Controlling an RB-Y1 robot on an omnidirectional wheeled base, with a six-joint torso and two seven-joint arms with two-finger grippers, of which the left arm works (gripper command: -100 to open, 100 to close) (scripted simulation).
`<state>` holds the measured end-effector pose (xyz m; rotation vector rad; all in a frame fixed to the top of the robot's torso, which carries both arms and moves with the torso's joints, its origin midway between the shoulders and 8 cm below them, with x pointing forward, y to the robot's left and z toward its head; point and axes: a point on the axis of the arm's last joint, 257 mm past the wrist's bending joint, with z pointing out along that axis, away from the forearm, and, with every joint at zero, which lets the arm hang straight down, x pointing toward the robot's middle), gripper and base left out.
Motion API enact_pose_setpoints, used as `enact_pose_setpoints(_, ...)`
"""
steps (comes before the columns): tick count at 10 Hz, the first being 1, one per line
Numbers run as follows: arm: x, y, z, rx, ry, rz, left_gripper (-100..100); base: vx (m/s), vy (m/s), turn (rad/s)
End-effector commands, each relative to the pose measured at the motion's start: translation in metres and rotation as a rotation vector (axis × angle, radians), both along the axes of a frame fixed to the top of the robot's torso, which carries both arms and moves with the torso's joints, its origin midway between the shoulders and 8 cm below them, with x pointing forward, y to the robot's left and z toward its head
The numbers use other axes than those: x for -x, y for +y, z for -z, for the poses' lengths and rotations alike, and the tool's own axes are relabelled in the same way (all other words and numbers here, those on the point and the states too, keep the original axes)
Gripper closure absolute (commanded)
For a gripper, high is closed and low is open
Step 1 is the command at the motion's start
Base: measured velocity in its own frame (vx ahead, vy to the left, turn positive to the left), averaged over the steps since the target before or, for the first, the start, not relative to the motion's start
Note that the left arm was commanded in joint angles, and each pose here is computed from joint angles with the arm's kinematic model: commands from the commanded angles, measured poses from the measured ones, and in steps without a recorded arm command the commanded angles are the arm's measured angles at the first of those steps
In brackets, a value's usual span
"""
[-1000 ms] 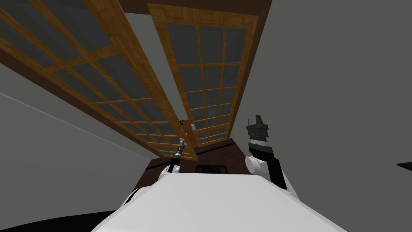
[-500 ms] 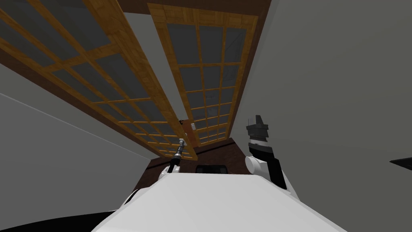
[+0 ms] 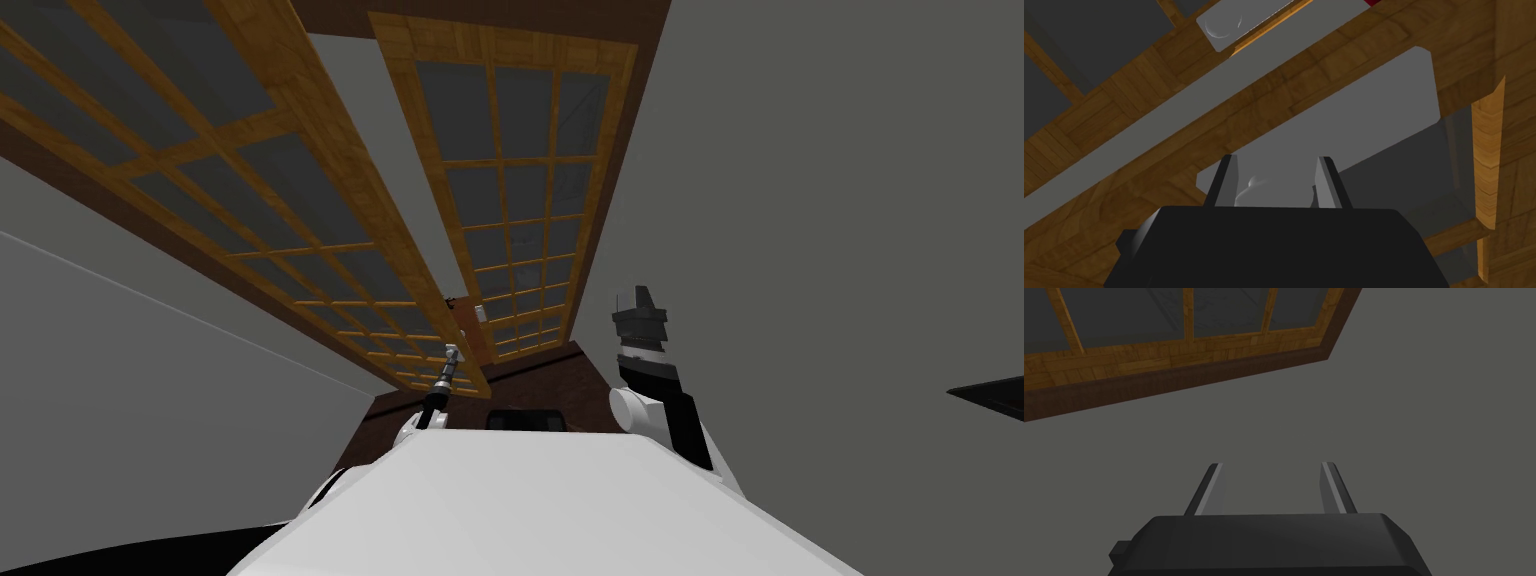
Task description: Pull the door open
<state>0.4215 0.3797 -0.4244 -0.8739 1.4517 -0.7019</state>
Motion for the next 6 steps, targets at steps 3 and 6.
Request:
enact_pose_setpoints(3, 0.0023, 0.0150, -0.0025, 0.087, -0.010, -0.025, 100, -0.021, 0.008, -0.024)
enact_pose_setpoints(6, 0.0023, 0.0150, -0.0025, 0.105, -0.011, -0.026, 100, -0.010, 0.002, -0.001)
